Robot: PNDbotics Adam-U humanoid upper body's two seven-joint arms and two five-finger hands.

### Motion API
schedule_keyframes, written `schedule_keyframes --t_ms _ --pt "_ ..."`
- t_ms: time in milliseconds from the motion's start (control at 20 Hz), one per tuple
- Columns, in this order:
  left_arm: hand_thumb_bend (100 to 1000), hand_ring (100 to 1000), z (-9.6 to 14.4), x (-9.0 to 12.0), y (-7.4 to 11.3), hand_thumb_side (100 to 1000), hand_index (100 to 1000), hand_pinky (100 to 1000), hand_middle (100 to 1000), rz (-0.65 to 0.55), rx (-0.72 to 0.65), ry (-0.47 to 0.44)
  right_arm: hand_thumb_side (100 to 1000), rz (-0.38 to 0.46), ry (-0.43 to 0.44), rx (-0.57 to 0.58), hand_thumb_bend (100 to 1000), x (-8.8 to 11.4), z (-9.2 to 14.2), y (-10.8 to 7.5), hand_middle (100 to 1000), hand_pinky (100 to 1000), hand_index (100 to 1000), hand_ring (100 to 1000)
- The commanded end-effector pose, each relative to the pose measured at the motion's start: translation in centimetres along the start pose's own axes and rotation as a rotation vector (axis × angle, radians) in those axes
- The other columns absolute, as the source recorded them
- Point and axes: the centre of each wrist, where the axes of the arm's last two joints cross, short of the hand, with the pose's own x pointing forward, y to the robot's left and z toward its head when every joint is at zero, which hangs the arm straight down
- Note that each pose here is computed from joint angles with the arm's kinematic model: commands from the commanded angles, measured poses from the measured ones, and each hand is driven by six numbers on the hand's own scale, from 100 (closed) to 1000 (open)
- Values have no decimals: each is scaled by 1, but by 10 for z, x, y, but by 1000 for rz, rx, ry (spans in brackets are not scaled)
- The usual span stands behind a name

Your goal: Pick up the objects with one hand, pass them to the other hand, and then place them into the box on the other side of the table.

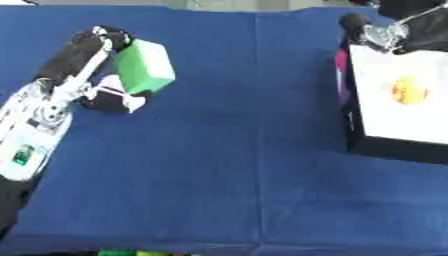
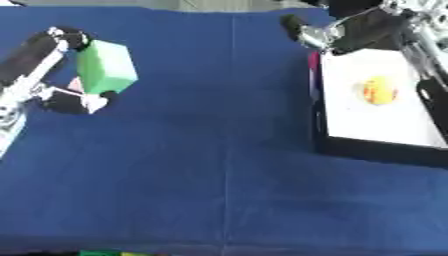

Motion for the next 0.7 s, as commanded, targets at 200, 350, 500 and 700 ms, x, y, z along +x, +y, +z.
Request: schedule_keyframes --t_ms 200,350,500,700 --pt "100 583 -9 8 -12 100 613 755 496 9 83 -89 100 155 -17 153 100 -11 -24 1 1000 1000 1000 1000" --pt "100 578 -15 18 -17 100 608 754 492 27 102 -131 100 196 -28 200 100 -17 -38 5 1000 1000 1000 1000" --pt "100 574 -21 31 -22 100 604 754 488 44 112 -176 100 215 -24 212 100 -26 -51 9 1000 1000 1000 1000" --pt "100 567 -27 48 -25 106 596 753 481 63 130 -226 100 238 -10 197 100 -36 -64 15 1000 1000 1000 1000"
